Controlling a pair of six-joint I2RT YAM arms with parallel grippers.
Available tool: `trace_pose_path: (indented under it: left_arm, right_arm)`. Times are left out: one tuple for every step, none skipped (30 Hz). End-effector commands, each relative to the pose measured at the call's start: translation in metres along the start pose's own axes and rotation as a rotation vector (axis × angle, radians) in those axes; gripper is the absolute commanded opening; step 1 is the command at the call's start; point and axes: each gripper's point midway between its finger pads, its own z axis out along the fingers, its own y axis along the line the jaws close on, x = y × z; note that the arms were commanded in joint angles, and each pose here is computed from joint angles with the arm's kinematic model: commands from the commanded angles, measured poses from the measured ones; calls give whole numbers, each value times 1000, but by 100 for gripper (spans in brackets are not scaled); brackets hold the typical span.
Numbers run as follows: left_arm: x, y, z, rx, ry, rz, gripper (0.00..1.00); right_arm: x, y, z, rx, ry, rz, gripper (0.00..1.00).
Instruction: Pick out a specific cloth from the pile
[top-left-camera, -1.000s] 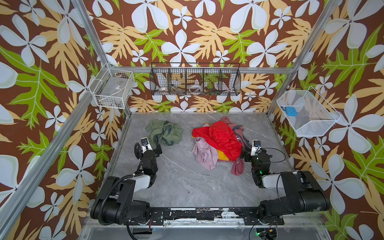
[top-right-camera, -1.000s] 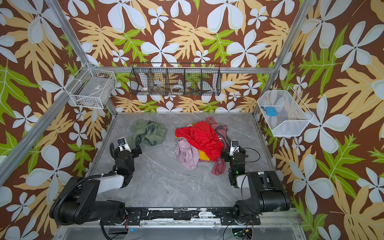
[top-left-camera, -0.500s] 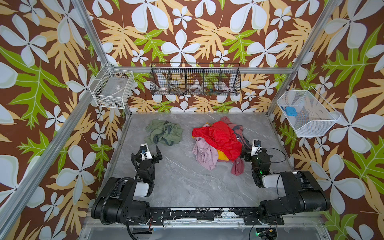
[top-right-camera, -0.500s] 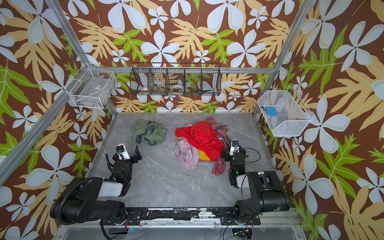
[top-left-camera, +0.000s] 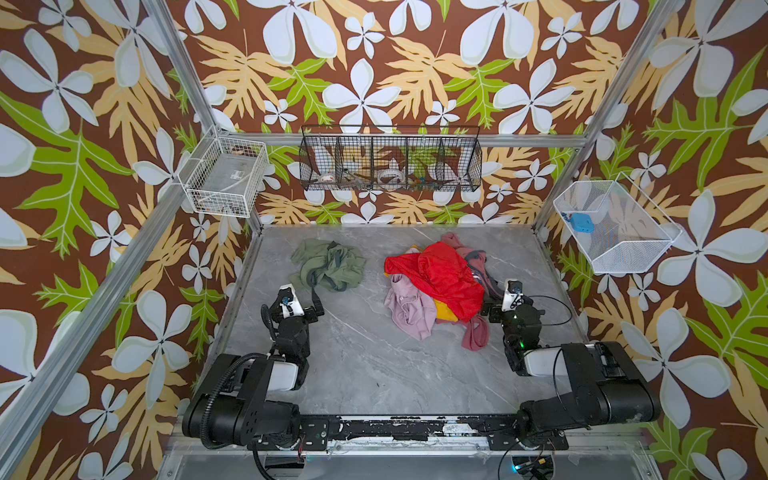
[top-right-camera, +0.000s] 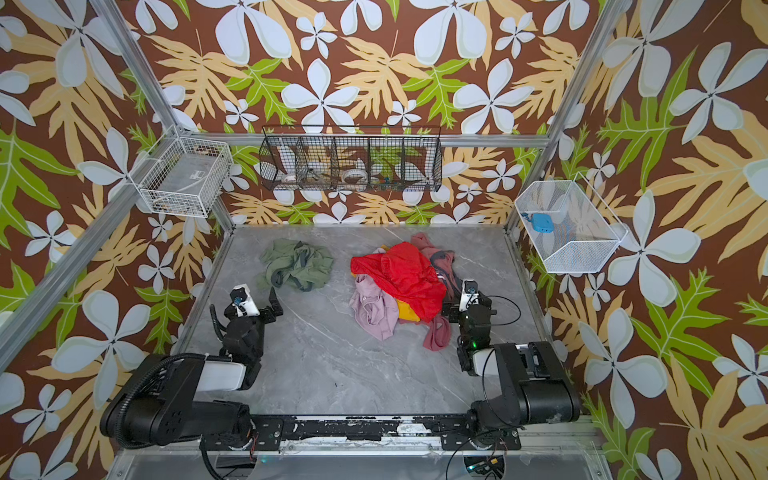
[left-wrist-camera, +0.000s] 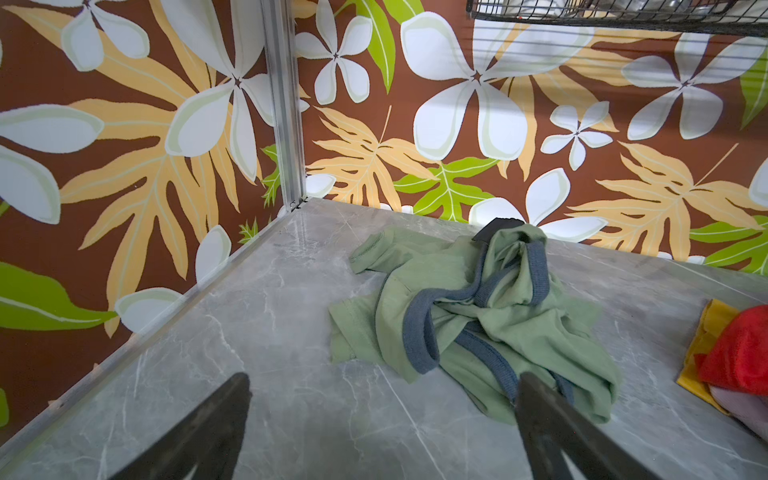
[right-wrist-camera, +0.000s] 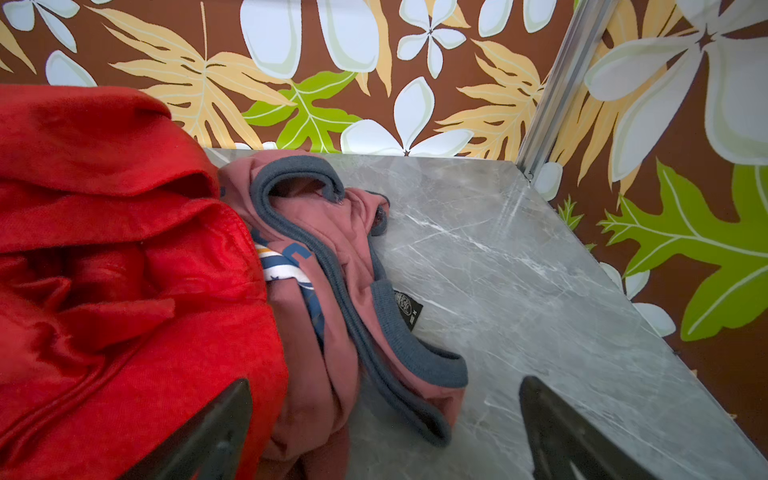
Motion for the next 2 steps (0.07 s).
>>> trace_pose_path:
  left_arm:
    - [-9, 1, 0, -10, -36, -15, 100]
    - [-9, 1, 0, -10, -36, -15, 100]
  right_arm:
    - [-8, -2, 0, 8, -29, 11, 100]
    - [-8, -1, 1, 7, -30, 11, 99]
